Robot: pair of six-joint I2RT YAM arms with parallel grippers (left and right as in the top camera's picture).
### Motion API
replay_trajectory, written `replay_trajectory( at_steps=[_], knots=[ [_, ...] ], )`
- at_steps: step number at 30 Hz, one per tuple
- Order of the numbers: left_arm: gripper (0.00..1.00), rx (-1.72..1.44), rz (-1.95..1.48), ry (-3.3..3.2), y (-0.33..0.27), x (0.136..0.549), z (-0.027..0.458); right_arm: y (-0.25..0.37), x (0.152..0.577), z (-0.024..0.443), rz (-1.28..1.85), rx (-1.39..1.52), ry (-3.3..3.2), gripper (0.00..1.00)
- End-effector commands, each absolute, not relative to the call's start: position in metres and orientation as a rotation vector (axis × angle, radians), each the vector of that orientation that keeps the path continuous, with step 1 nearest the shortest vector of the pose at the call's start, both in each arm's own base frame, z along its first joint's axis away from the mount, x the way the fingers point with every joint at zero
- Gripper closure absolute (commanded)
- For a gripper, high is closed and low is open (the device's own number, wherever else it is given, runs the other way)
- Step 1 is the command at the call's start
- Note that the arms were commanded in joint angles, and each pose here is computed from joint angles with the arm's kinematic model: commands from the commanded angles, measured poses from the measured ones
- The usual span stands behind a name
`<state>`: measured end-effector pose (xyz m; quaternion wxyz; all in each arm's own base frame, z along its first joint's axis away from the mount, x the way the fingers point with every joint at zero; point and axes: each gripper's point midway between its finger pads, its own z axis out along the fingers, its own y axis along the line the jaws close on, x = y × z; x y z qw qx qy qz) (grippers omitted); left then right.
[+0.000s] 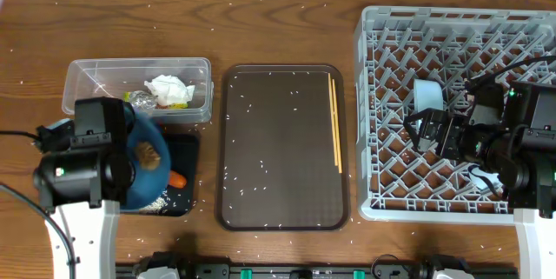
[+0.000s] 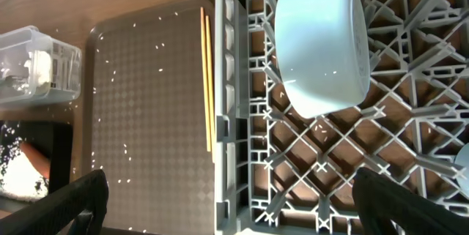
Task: Sort waste into correct bins and load items into the dishwasher rack
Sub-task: 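Grasp the blue plate rim with the left gripper and lift it, then tilt the plate over the black tray to dump the brown food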
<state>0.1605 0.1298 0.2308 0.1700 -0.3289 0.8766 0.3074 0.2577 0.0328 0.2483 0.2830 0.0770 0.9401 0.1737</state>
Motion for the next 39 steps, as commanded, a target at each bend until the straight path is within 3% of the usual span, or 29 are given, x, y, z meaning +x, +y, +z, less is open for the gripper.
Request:
replay_trajectory(
  at_steps=[1, 9, 22, 36, 39],
  knots=[
    [0.94, -0.935, 1.140, 2.356, 0.155, 0.154, 0.258, 0.034, 0.260, 0.252, 0.465, 0.201, 2.502, 0.01],
    [0.94, -0.813, 1.607, 2.167, 0.183, 0.144, 0.303, 0.035, 0.261, 0.253, 0.473, 0.196, 2.495, 0.01],
    [0.94, -0.485, 1.859, 2.269, 0.178, 0.197, 0.280, 0.036, 0.257, 0.250, 0.472, 0.189, 2.519, 0.01],
    [0.94, -0.511, 1.812, 2.299, 0.177, 0.200, 0.271, 0.036, 0.254, 0.248, 0.473, 0.193, 2.530, 0.01],
    [0.94, -0.560, 1.667, 2.348, 0.168, 0.200, 0.266, 0.036, 0.254, 0.248, 0.473, 0.192, 2.529, 0.01]
  ],
)
